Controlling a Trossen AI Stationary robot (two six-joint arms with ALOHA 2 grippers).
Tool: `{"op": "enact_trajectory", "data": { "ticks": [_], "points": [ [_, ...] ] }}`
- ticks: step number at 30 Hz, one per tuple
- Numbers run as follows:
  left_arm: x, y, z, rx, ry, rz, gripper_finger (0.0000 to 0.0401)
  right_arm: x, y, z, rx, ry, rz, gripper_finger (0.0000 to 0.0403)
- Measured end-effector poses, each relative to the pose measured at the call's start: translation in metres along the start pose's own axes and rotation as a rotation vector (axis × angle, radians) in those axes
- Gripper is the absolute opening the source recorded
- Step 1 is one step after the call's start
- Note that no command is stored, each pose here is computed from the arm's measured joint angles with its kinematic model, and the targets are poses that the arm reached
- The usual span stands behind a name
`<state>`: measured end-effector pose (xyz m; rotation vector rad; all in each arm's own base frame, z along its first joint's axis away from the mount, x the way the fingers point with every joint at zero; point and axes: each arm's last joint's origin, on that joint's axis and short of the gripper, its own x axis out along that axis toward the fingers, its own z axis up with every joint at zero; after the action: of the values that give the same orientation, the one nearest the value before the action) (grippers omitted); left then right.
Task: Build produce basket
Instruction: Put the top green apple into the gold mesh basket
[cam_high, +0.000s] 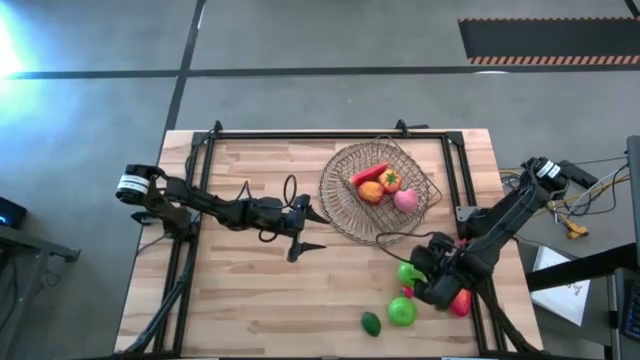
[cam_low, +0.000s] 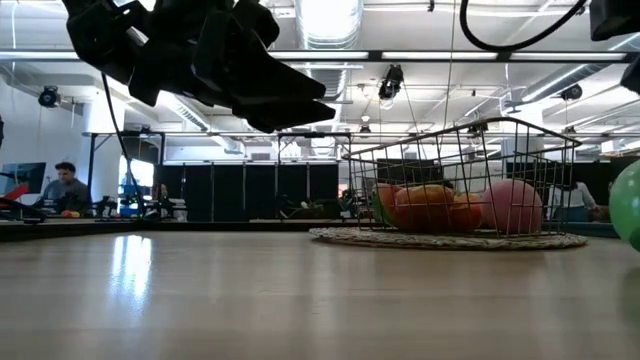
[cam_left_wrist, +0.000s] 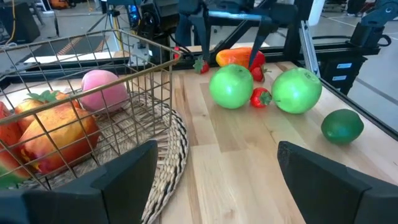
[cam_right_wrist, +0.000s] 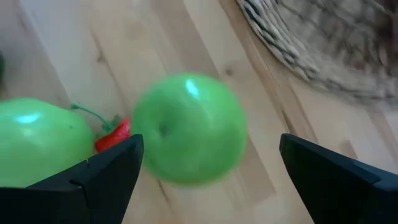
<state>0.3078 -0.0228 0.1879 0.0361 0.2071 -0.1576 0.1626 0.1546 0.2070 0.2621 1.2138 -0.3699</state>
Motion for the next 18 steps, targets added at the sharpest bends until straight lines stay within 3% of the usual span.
{"op": "enact_trajectory", "data": {
  "ticks": [6, 18],
  "points": [
    [0.0, 0.0, 0.0, 0.0, -0.002, 0.0, 0.0315, 0.015, -0.004, -0.005, -0.067, -0.033, -0.003, 0.0368],
    [0.0, 0.0, 0.0, 0.0, -0.001, 0.0, 0.0315, 0.029, -0.013, -0.014, -0.083, -0.009, -0.041, 0.0368]
  ]
}}
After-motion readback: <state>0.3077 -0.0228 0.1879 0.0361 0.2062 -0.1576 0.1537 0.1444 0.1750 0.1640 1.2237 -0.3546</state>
